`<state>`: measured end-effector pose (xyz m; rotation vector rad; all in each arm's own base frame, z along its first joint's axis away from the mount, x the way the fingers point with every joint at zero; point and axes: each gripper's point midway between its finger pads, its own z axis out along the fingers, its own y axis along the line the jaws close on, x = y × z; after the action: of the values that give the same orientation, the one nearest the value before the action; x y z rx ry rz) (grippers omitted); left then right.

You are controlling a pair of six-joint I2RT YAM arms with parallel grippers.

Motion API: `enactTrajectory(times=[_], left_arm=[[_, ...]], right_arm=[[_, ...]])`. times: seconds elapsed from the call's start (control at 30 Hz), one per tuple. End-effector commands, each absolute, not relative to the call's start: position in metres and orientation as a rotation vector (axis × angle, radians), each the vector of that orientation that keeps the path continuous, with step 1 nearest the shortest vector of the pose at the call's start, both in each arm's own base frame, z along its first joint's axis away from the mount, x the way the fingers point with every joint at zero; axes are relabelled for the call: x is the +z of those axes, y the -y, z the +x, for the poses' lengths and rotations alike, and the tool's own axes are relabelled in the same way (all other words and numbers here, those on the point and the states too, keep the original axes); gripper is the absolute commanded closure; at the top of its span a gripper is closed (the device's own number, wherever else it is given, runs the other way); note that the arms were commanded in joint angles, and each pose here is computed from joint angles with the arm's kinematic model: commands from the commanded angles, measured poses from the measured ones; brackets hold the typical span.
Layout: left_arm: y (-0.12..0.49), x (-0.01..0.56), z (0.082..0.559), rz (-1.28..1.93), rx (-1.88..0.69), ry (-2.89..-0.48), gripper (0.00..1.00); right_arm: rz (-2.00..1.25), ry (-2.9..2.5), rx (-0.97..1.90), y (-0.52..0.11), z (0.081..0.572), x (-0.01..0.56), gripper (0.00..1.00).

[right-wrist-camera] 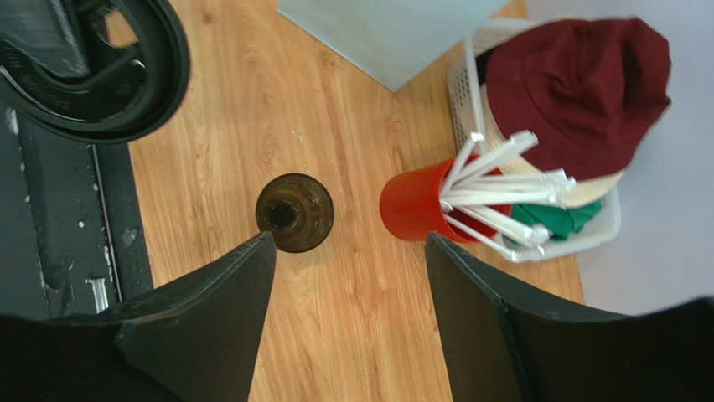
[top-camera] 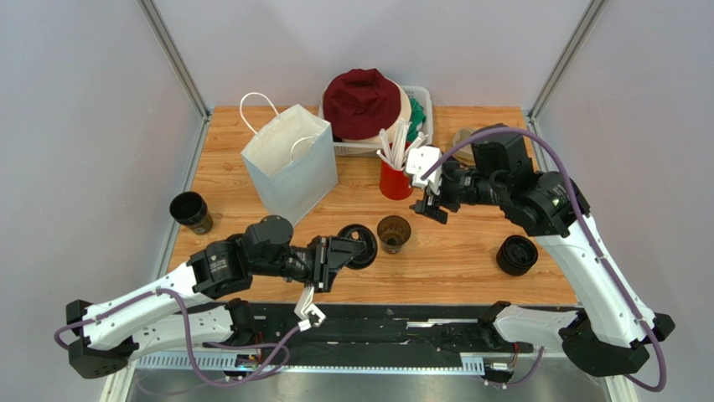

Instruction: Pack the takeout coffee

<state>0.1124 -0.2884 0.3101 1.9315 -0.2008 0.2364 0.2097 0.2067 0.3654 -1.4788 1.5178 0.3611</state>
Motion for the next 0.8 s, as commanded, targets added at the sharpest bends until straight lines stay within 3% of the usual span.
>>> enactTrajectory(times=[0.0, 0.33, 0.77], left_arm=[[0.301, 0.308, 0.074, 1.821, 0.274, 0.623, 1.0], [0.32, 0.293, 0.071, 1.803, 0.213, 0.665, 1.0], [0.327, 0.289, 0.07, 1.796, 0.194, 0.691, 1.0]], right_arm=[[-1.61, -1.373, 0.414, -0.221, 0.188, 0.37, 0.31], [-1.749, -1.327, 0.502, -0.257, 0.163, 0.341, 0.44], [-1.815, -1.337, 0.668, -0.281, 0.135, 0.323, 0.48]])
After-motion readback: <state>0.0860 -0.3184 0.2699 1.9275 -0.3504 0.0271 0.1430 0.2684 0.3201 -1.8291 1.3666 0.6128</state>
